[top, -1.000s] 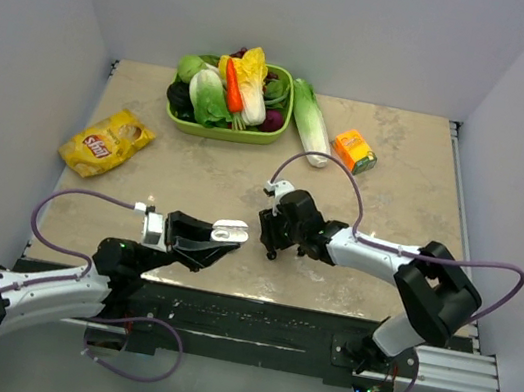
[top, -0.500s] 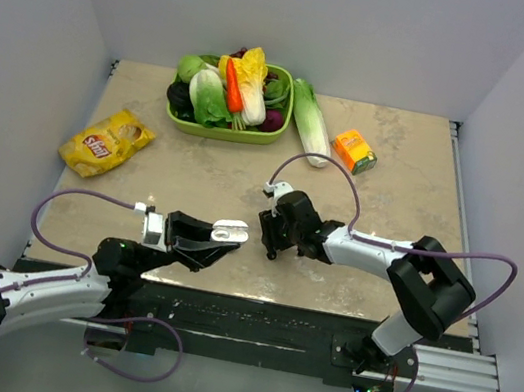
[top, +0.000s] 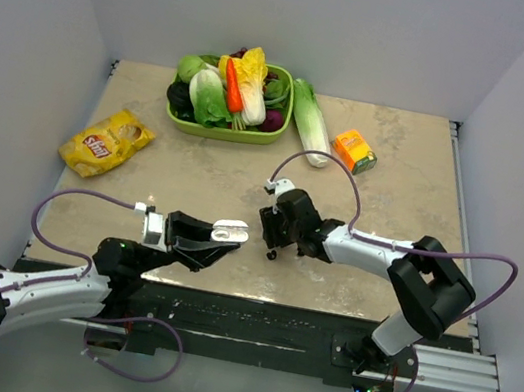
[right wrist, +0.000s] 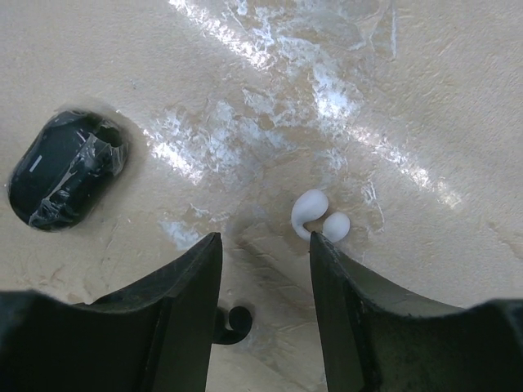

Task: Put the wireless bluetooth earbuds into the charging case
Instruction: Pick up the earbud from the center of the board.

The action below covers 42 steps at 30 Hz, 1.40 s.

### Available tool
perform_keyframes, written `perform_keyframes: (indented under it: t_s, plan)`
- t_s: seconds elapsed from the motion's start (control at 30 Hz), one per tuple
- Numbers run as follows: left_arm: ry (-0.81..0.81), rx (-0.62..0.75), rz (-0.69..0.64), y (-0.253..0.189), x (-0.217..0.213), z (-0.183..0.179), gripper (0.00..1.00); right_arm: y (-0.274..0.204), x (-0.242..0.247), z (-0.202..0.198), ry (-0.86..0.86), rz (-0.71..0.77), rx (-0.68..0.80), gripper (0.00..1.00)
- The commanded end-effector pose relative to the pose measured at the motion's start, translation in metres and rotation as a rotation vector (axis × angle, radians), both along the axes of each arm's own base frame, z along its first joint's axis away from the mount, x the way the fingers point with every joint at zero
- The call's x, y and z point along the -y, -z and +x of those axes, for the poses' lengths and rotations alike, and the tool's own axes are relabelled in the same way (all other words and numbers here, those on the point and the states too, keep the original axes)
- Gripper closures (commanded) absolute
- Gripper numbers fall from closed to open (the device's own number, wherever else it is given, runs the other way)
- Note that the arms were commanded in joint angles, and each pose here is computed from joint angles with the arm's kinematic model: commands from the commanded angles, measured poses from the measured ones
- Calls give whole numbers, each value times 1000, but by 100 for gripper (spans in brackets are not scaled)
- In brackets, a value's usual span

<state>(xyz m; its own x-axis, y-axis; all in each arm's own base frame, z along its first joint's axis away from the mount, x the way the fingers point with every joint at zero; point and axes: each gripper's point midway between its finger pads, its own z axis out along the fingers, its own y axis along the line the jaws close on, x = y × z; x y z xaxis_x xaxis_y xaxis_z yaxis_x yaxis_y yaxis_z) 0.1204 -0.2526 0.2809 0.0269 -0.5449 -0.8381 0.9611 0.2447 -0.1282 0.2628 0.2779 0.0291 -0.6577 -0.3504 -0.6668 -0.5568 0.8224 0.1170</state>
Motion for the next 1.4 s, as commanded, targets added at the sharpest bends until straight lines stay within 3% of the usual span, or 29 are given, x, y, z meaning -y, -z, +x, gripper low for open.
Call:
perform_keyframes:
  t_s: [0.0, 0.27, 0.97, 1.37]
  plan:
    - [2, 9, -16, 39, -22, -18, 100, -22, -10, 19, 20, 36, 72, 50]
    - [4, 7, -15, 41, -22, -19, 100, -19, -7, 27, 50, 8, 86, 51]
    - [4, 8, -7, 43, -22, -19, 100, -14, 7, 46, 125, -87, 138, 66]
    - [11, 16, -11, 41, -22, -21, 100, -11, 10, 46, 134, -95, 134, 81]
